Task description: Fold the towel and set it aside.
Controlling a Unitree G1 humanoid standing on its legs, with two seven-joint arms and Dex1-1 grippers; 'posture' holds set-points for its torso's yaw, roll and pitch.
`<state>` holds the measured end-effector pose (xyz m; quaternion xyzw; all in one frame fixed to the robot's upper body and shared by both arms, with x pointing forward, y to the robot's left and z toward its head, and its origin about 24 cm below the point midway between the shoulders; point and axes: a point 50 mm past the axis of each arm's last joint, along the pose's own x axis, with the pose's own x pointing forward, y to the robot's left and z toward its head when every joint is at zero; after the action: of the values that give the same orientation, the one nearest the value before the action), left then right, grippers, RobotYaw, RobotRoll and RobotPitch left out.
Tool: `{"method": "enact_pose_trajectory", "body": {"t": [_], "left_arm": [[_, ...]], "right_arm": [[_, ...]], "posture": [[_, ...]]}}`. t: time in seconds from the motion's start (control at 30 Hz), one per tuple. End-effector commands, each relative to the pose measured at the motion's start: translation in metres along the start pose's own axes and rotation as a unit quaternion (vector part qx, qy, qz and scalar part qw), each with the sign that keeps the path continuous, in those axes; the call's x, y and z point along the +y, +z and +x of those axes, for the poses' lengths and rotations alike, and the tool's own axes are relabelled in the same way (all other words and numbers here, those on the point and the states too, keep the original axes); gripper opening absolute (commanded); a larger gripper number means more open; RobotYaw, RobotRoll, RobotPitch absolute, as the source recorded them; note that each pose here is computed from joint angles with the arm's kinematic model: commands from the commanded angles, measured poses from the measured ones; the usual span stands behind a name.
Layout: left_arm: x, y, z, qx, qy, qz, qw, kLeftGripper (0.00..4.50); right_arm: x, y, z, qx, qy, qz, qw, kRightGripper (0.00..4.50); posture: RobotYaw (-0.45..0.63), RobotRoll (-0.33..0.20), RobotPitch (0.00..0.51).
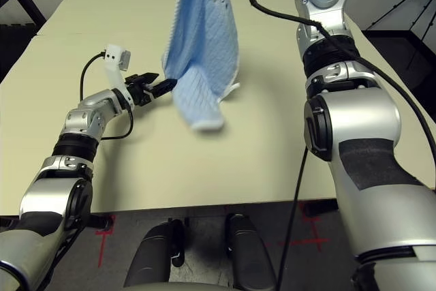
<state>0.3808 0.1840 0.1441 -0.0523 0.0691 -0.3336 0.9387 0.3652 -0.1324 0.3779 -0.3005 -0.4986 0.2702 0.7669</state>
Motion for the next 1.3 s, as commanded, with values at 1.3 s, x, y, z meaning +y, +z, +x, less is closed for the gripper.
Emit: {"method": "enact_pose_trajectory", "body": {"t": [1.3], "left_arm": [[-0.019,0.027,0.002,-0.077,-0.144,0.049,0.985,3.52]], "right_arm": [[-0.01,0.003,0.004,0.009,-0.013,-0.007,1.0,0.0]], "posture": [[0.02,0.0,0.174]]}}
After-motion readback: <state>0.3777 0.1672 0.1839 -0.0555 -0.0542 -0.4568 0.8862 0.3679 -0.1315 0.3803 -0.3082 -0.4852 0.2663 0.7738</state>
